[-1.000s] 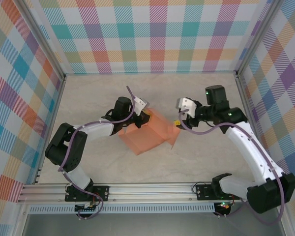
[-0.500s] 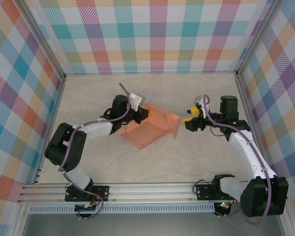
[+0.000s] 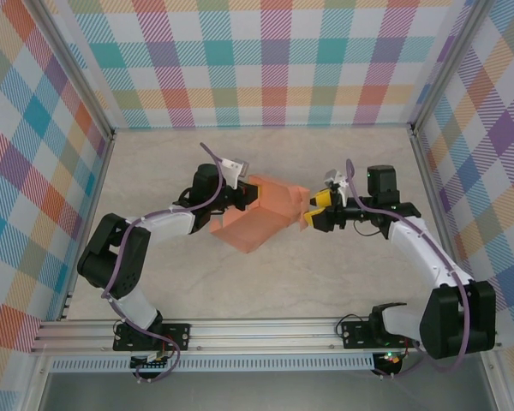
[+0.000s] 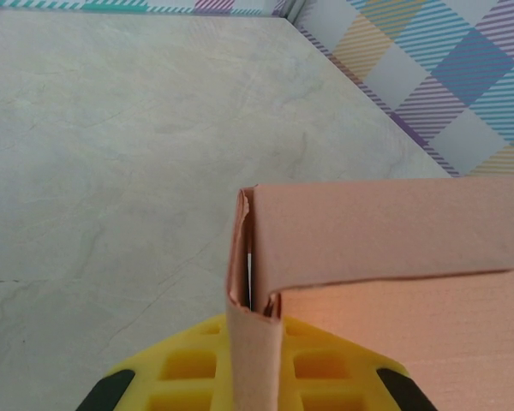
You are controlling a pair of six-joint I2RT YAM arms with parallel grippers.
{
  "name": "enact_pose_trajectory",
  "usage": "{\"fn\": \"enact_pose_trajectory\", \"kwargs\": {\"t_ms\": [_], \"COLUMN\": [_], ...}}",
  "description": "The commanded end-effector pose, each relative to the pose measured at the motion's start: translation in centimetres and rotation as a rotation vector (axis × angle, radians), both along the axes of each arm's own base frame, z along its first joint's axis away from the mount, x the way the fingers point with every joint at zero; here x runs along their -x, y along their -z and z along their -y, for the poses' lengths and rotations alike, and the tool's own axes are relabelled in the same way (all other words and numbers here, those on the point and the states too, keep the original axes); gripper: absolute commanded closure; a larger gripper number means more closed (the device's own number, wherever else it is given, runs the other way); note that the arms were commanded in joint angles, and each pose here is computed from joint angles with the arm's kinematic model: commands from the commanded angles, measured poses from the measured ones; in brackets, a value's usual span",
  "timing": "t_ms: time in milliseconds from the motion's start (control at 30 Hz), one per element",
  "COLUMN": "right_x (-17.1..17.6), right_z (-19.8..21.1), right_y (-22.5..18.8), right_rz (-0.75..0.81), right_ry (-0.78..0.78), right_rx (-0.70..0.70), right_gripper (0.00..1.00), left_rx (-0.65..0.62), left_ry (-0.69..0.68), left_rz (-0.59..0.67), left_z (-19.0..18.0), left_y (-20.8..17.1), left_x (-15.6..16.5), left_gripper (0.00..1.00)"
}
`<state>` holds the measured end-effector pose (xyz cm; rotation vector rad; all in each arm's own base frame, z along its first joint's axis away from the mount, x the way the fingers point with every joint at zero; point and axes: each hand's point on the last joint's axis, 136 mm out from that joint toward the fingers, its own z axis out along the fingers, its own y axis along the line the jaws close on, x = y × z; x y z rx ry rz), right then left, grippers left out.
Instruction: Fold the paper box
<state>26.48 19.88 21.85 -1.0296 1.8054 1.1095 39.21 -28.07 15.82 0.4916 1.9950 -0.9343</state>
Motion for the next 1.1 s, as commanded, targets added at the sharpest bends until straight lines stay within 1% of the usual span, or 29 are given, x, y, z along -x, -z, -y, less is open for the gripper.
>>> {"fn": "enact_pose_trajectory", "kwargs": {"t_ms": [0,67,133,200,233,333,400,467,500,633,800,900,1067], "right_x": [-0.1,-0.3,-0.6,-1.0,-1.3,-4.1,-6.5,-7.7,-7.9,-7.8,-8.4,-8.5,-9.2], "right_z": [-1.4,-2.1,-2.7,-3.6,-3.9,-4.2,-3.6,-3.2,-3.5,-5.0,-5.6,-6.5,-6.5], "right_y": [-1.6,-1.7,-1.8,-1.7,-1.5,-0.7,-0.2,0.4,0.7,1.7,3.0,3.6,3.0], "right_rz": [0.034,0.038,0.042,0.051,0.057,0.062,0.021,-0.011,-0.013,-0.021,-0.030,-0.026,-0.003], "right_ry": [-0.058,-0.064,-0.057,-0.050,-0.034,0.154,0.342,0.447,0.458,0.421,0.444,0.425,0.443], "right_rx": [-0.047,-0.050,-0.046,-0.028,-0.012,0.027,0.033,0.048,0.059,0.095,0.150,0.183,0.185], "right_gripper": [0.37,0.38,0.42,0.46,0.45,0.43,0.42,0.42,0.42,0.42,0.47,0.48,0.48], "left_rx": [0.027,0.018,0.014,0.006,0.000,-0.029,-0.047,-0.063,-0.068,-0.071,-0.083,-0.092,-0.103], "left_ry": [-0.019,-0.029,-0.052,-0.081,-0.090,-0.156,-0.203,-0.230,-0.238,-0.264,-0.301,-0.321,-0.328], "left_rz": [0.012,0.002,-0.001,-0.005,-0.006,-0.021,-0.016,-0.003,-0.001,-0.008,-0.017,-0.018,-0.008], "left_z": [-0.1,-0.2,-0.5,-0.8,-0.9,-1.8,-2.3,-2.5,-2.6,-2.6,-2.9,-3.0,-3.2], "left_y": [-0.4,-0.1,-0.2,0.1,0.2,0.7,0.8,1.0,1.0,1.1,1.5,1.7,2.2], "left_x": [-0.4,-0.5,-0.8,-1.0,-1.0,-1.5,-1.7,-1.7,-1.8,-1.7,-1.8,-1.7,-1.5], "left_gripper": [1.00,1.00,1.00,1.00,1.00,1.00,1.00,1.00,1.00,1.00,1.00,1.00,1.00]}}
